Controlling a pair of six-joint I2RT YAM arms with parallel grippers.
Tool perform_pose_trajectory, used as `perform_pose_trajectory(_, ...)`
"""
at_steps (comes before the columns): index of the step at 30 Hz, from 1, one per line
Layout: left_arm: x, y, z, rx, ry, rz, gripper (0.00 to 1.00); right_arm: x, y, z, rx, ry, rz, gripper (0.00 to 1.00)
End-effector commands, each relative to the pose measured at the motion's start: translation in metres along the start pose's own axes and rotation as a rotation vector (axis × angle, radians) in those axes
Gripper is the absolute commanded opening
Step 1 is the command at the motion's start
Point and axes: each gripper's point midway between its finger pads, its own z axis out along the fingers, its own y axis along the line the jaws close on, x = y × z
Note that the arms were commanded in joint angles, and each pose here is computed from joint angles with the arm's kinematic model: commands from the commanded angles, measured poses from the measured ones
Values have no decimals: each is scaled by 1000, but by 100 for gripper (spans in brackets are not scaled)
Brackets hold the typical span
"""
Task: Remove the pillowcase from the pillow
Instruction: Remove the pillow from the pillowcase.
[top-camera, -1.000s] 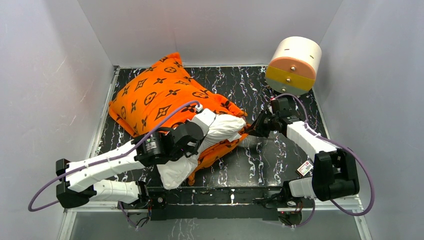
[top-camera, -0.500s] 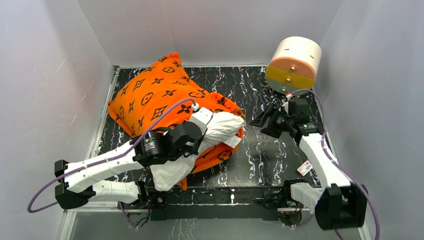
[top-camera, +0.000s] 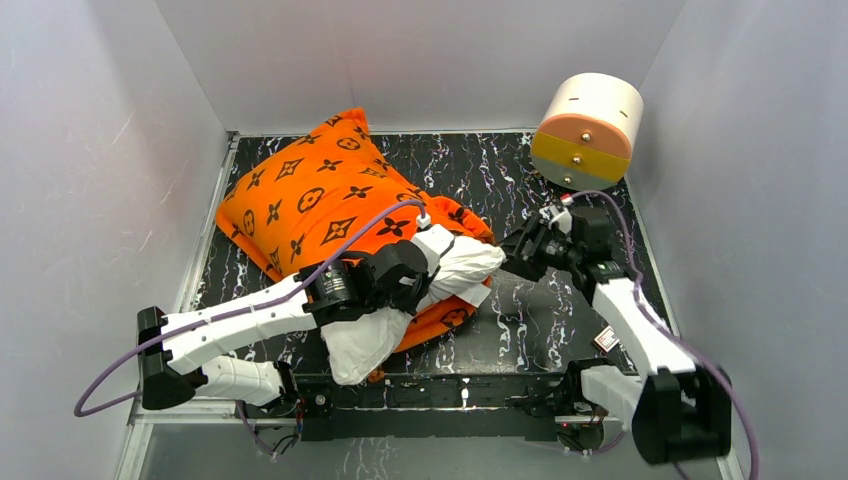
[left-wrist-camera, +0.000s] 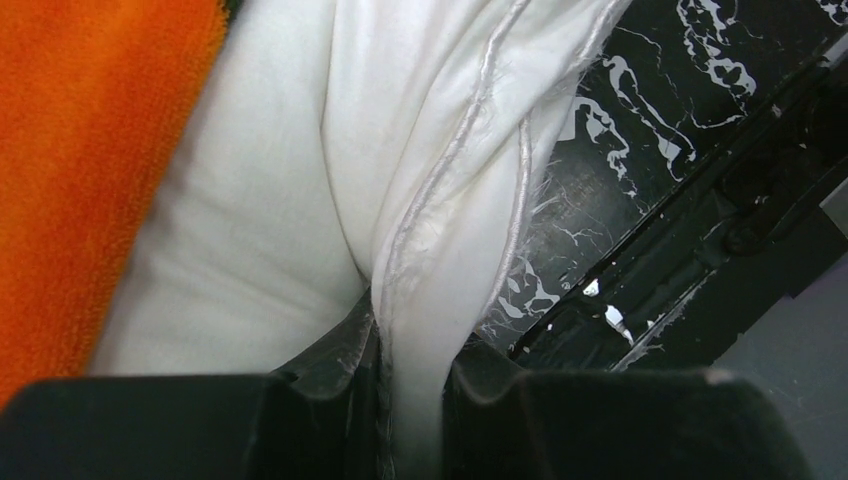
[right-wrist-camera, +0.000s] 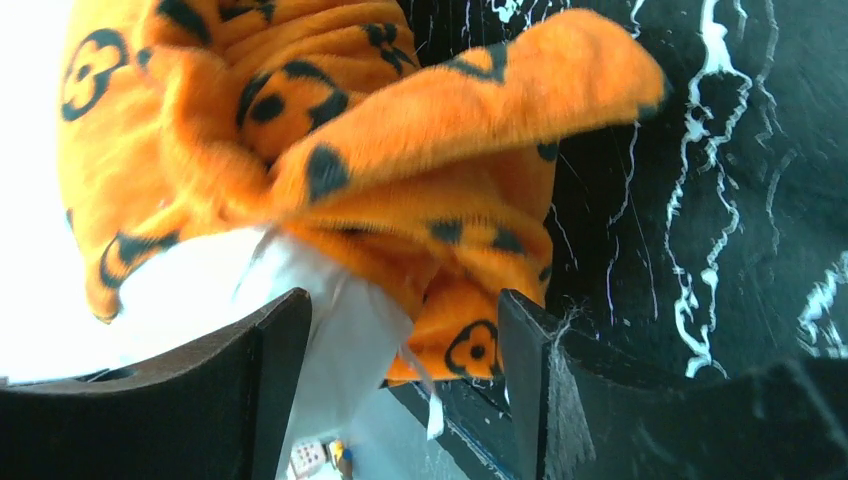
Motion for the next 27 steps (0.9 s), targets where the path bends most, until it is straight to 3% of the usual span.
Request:
perform_pose_trajectory(1, -37, -43, -22, 239, -127, -45, 0, -21, 46, 38, -152, 71, -183, 76)
perform_pose_trajectory(3, -35, -48, -25, 272, -117, -42, 0, -27, 49, 60, -115, 94, -233, 75)
perform_pose_trajectory(5, -32, -52, -29, 304, -106, -40, 0, -31, 52, 75, -121, 106, -237, 67)
perform_pose_trajectory(7, -25, -54, -30, 319, -79, -31, 0, -42, 53, 87, -112, 82, -234, 51)
perform_pose_trajectory(9, -16, -56, -30, 332, -43, -22, 0, -61, 52, 94, -58, 33, -239, 27)
perform_pose_trajectory(10, -10, -62, -32, 373, -17, -13, 0, -70, 53, 97, -31, 7, -247, 23)
perform_pose_trajectory(15, 8, -73, -34, 448, 46, -7, 0, -98, 74, 101, -5, -37, -295, 25)
perform_pose_trajectory(19, 4, -73, -34, 446, 21, -10, 0, -79, 77, 113, -18, 73, -308, 28)
perform_pose_trajectory(22, -8, -63, -31, 387, -46, -36, 0, -63, 54, 114, 72, 100, -306, 34)
perform_pose_trajectory(27, -27, -40, -24, 243, -153, -110, 0, -79, 27, 67, 334, -65, -348, 52)
